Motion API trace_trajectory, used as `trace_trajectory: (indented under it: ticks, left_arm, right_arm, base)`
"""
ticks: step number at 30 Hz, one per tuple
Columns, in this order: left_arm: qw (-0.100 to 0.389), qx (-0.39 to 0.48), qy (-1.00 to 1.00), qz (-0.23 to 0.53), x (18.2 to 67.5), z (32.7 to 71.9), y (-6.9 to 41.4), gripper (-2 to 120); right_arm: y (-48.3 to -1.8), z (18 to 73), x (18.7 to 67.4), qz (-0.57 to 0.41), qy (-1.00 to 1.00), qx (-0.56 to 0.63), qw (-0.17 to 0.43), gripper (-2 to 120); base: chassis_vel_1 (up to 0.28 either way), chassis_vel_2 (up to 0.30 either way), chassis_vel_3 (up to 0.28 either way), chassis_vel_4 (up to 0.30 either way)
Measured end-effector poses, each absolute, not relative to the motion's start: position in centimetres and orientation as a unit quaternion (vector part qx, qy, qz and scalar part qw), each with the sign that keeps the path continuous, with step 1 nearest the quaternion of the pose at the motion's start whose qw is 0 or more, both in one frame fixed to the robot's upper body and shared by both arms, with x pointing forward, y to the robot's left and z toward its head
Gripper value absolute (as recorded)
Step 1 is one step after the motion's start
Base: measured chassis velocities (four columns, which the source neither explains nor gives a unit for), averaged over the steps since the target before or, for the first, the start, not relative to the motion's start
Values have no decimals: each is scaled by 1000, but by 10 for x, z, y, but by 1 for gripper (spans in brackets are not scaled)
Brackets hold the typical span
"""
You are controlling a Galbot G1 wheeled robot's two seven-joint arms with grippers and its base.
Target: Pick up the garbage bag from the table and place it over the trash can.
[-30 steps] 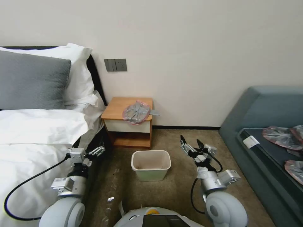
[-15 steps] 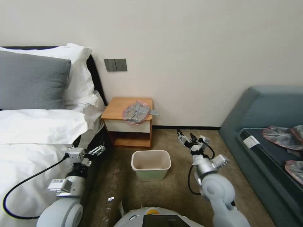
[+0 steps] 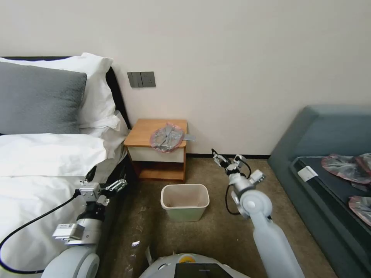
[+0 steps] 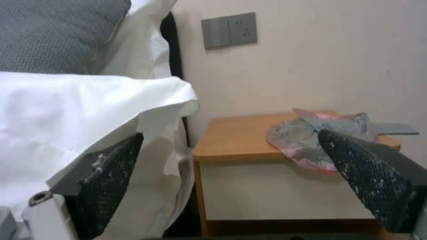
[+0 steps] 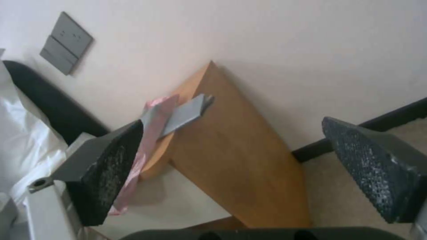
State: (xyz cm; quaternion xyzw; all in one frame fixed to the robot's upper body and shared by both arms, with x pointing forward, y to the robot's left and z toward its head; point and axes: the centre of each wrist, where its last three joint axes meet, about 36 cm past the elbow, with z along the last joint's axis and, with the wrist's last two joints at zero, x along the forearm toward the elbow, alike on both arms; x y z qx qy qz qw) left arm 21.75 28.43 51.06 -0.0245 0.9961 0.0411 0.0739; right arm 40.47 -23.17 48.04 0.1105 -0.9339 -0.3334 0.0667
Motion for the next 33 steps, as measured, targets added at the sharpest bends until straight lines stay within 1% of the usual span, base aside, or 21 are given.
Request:
trace_trajectory:
  ticks: [6,9,10,11,14,16,20,21,25,33]
  left_arm:
    - [75,-26,996,39,216,512,284,100]
    - [75,-27,996,39,215,512,284,100]
    - [75,-27,996,39,215,512,284,100]
    - [76,-28,996,40,215,513,284,100]
    - [77,-29,996,40,215,514,285,100]
    - [81,-31,996,38,215,516,286,100]
    - [83,-35,995,35,214,517,287,100]
    - [83,-35,995,35,214,517,287,100]
    - [82,-37,995,33,213,517,287,100]
    - [83,-42,995,35,212,516,288,100]
  right_arm:
    - [-219,479,430,-345,-927,123,77,100]
    - [-206,478,447,-388,-907,133,97,100]
    - [-206,478,447,-388,-907,133,97,100]
    - [-200,477,457,-419,-890,143,107,100]
    - [-194,477,465,-444,-875,152,113,100]
    - [-185,474,479,-481,-852,164,124,100]
    - [-179,472,498,-507,-834,173,134,100]
    - [-179,472,498,-507,-834,173,134,100]
    - [-177,474,526,-537,-814,173,138,100]
    - [-185,470,563,-557,-802,157,146,100]
  base:
    - [0,0,0,0]
    - [0,0,0,0]
    - [0,0,0,0]
    - [0,0,0,0]
    - [0,0,0,0]
    - [0,0,0,0]
    - [0,0,0,0]
    - [0,0,0,0]
    - [0,0,0,0]
    - [0,0,0,0]
